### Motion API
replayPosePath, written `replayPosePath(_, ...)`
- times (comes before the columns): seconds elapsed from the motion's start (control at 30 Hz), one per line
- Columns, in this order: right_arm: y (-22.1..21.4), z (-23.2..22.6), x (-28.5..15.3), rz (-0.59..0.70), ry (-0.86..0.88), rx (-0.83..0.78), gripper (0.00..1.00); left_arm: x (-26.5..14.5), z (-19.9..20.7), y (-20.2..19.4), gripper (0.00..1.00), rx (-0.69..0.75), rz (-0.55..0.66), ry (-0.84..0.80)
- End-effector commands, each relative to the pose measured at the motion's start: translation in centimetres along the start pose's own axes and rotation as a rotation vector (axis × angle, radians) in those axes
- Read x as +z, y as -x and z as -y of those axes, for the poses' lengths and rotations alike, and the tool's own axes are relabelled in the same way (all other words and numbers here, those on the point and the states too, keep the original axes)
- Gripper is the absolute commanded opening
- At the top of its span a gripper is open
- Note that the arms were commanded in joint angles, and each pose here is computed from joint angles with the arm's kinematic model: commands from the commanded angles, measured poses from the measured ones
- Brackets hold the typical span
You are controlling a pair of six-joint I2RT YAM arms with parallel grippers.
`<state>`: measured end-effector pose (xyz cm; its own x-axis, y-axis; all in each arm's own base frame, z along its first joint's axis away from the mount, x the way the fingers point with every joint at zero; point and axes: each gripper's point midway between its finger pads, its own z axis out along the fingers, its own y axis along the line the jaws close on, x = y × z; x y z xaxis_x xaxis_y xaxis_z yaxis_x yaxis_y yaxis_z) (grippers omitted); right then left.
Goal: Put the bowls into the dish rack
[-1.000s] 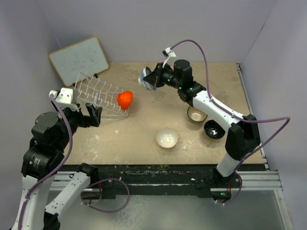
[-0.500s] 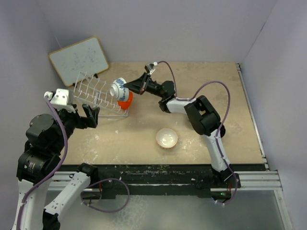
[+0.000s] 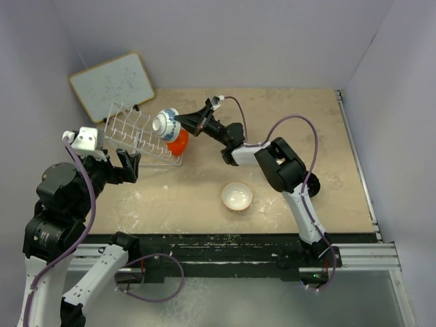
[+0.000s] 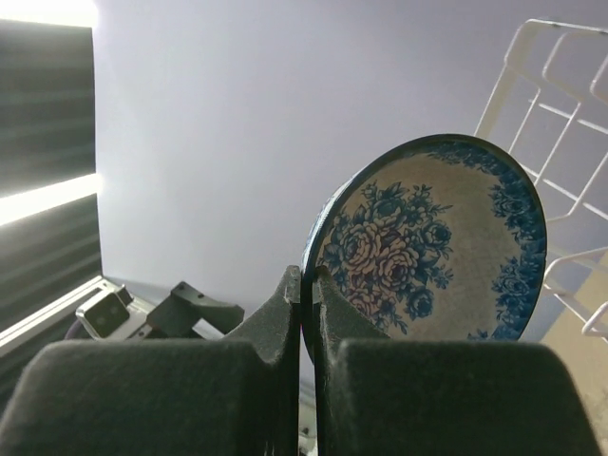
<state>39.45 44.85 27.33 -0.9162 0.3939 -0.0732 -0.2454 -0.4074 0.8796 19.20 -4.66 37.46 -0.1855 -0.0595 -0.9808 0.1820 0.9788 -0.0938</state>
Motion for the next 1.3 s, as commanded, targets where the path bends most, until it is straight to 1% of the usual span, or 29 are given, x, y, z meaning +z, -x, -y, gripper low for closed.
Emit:
replayPosePath(0.0,-2.0,-8.4,-1.0,0.025,0.383,-0.086,0.0,-0.1,-0.1,1.3,0.99,0.02,0.045,0.003)
replayPosePath(0.13,-1.4,-7.7,-1.2,0.082,0.374,-0.062,0.0,-0.2,-0.3,1.1,0.99,0.026,0.041,0.011)
replayPosePath(0.3,-1.0,-7.3,-1.3,0.111,0.371,-0.055,0.0,-0.4,-0.4,1.1,0.99,0.03,0.043,0.018)
replayPosePath(0.5,-0.1,-5.0,-1.9,0.149,0.334,0.002,0.0,-0.3,-0.5,0.9,0.99,0.033,0.038,0.022)
replayPosePath(0.9,0.5,-3.1,-2.5,0.165,0.294,0.033,0.0,0.1,-0.6,0.3,0.99,0.032,0.025,0.024)
replayPosePath(1.27,0.9,1.5,-3.0,0.154,0.224,0.096,0.0,0.3,-0.5,0.0,0.99,0.029,0.02,0.021)
